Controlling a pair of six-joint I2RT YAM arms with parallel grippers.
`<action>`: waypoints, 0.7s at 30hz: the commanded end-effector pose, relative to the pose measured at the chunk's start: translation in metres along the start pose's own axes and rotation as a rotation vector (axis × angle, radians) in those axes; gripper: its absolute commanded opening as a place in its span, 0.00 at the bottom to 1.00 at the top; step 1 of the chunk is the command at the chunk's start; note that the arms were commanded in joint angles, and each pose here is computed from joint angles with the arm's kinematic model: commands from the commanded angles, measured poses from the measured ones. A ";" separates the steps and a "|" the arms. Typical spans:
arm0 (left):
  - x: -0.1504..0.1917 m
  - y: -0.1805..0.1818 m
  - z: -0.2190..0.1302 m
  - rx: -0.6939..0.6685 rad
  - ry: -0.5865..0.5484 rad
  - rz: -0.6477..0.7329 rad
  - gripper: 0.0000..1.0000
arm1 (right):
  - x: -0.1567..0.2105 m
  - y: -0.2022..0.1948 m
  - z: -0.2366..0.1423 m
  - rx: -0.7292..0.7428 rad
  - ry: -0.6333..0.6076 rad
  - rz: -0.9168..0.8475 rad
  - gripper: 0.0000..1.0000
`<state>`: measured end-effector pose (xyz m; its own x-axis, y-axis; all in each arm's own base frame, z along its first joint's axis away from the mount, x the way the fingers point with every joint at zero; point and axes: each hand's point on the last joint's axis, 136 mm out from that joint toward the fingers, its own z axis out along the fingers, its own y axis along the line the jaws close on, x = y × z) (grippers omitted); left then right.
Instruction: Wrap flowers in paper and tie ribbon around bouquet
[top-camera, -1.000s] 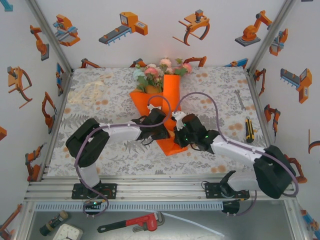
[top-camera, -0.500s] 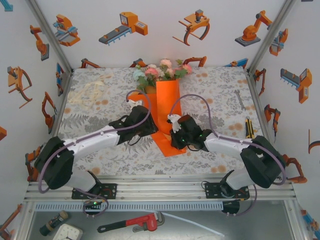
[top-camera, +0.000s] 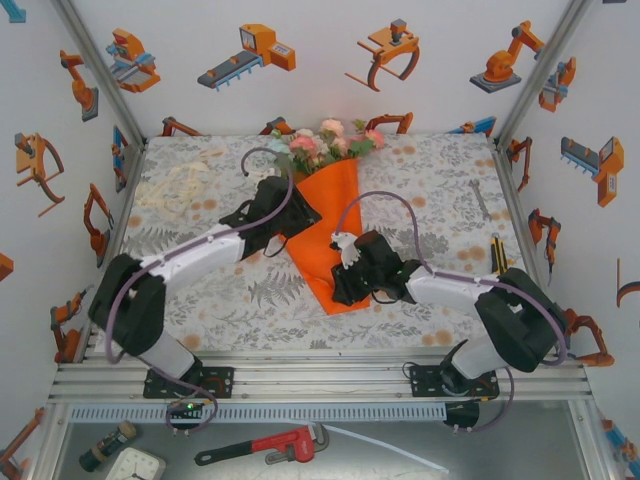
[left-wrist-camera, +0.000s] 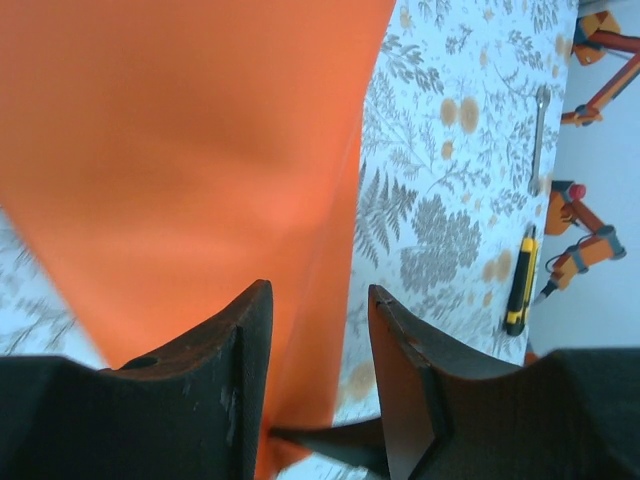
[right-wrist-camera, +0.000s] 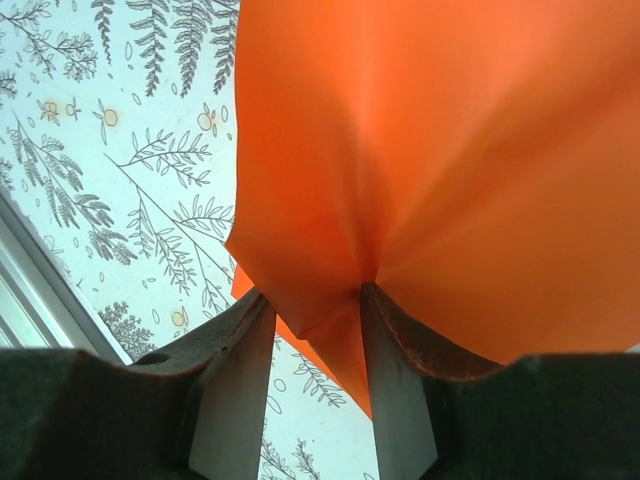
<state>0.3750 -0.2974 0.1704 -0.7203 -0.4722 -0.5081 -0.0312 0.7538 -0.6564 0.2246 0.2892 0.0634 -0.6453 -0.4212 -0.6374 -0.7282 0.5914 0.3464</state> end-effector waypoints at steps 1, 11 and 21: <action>0.004 -0.023 0.034 0.079 0.055 -0.036 0.42 | 0.000 0.012 -0.002 -0.059 -0.021 -0.001 0.40; 0.054 0.035 0.089 -0.043 0.146 -0.003 0.36 | -0.048 0.040 -0.057 -0.138 -0.233 0.013 0.64; 0.058 0.018 0.086 0.054 0.175 0.089 0.37 | -0.039 -0.050 -0.039 0.027 -0.276 0.402 0.44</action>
<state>0.3956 -0.3434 0.0734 -0.8247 -0.3594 -0.4366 0.0020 0.7702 -0.6378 0.2762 0.2562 0.1384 -0.6937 0.0005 -0.7203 -0.5572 0.6332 0.5371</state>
